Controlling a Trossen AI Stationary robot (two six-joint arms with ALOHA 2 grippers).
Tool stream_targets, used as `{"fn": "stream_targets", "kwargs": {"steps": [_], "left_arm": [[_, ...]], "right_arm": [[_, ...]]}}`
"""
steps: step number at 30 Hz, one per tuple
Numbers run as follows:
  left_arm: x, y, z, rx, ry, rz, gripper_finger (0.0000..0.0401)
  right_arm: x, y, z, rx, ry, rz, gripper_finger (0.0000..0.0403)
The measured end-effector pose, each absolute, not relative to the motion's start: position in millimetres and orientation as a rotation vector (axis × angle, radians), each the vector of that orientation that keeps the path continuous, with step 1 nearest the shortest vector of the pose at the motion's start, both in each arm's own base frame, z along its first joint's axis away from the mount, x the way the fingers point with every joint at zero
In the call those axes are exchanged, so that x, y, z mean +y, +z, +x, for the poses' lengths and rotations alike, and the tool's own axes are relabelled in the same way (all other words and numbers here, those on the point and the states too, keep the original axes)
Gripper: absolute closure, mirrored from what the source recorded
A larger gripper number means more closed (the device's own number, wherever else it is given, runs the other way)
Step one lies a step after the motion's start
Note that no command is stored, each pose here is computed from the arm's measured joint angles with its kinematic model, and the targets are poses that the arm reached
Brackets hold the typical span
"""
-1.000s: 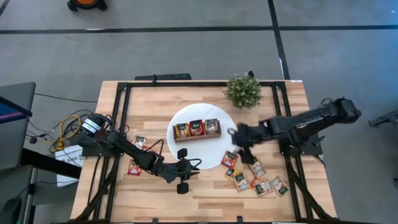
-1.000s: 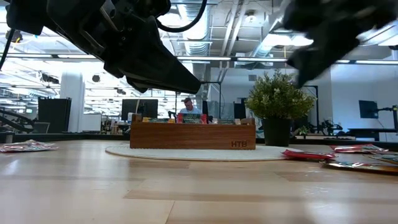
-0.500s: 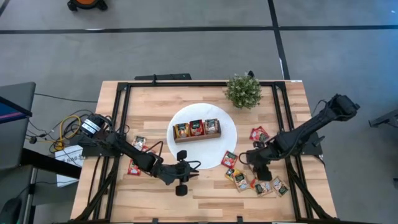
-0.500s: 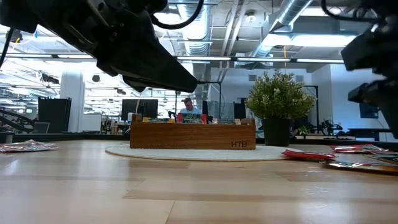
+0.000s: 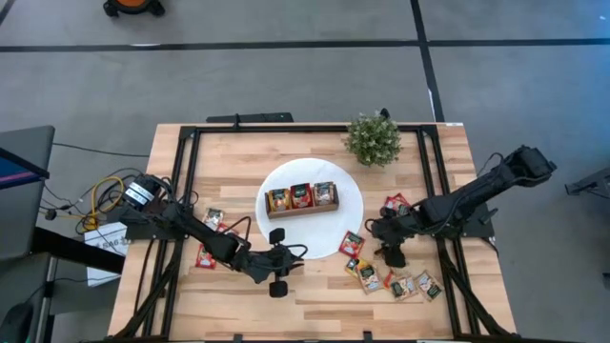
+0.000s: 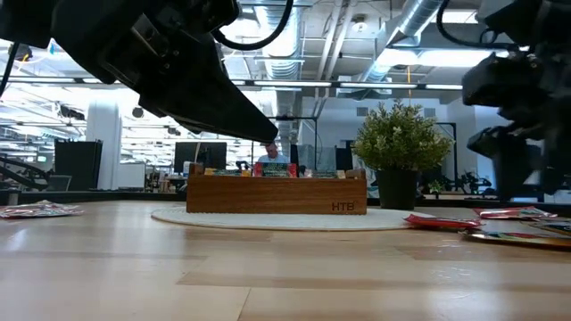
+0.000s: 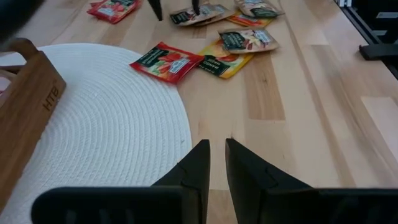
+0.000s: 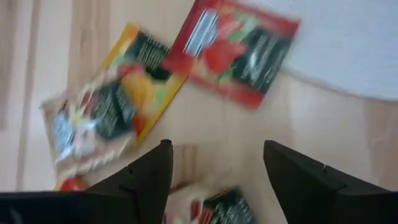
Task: Pick & Place Tea
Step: Put the brown tea bag into the right section of the wooden organizer
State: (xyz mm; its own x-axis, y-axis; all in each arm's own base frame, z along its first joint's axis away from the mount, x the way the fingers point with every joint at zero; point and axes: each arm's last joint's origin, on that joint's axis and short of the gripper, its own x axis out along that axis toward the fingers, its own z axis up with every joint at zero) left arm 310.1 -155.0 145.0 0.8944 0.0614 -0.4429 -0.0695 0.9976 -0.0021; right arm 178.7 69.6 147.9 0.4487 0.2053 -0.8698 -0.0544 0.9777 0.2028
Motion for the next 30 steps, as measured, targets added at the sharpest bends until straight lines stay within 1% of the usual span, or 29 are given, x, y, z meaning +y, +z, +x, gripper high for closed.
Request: {"fn": "stream_targets", "kwargs": {"steps": [3, 7, 15, 22, 26, 30], "left_arm": [[-155, 145, 310, 0.458, 0.069, -0.018, 0.0360], [-155, 145, 310, 0.459, 0.070, -0.018, 0.0360], [-155, 144, 310, 0.465, 0.071, -0.037, 0.0360], [-155, 144, 310, 0.467, 0.065, -0.040, 0.0360], [-155, 144, 310, 0.467, 0.064, -0.041, 0.0360], [-155, 144, 310, 0.467, 0.064, -0.041, 0.0360]], "right_arm": [[68, 146, 173, 1.172, 0.207, 0.169, 0.0169], [64, 141, 165, 1.270, 0.170, 0.150, 0.0178], [61, 139, 167, 1.282, 0.174, 0.154, 0.0193], [59, 132, 164, 1.283, 0.174, 0.148, 0.0215], [59, 130, 163, 1.281, 0.173, 0.145, 0.0239], [59, 129, 162, 1.281, 0.166, 0.139, 0.0283]]}}
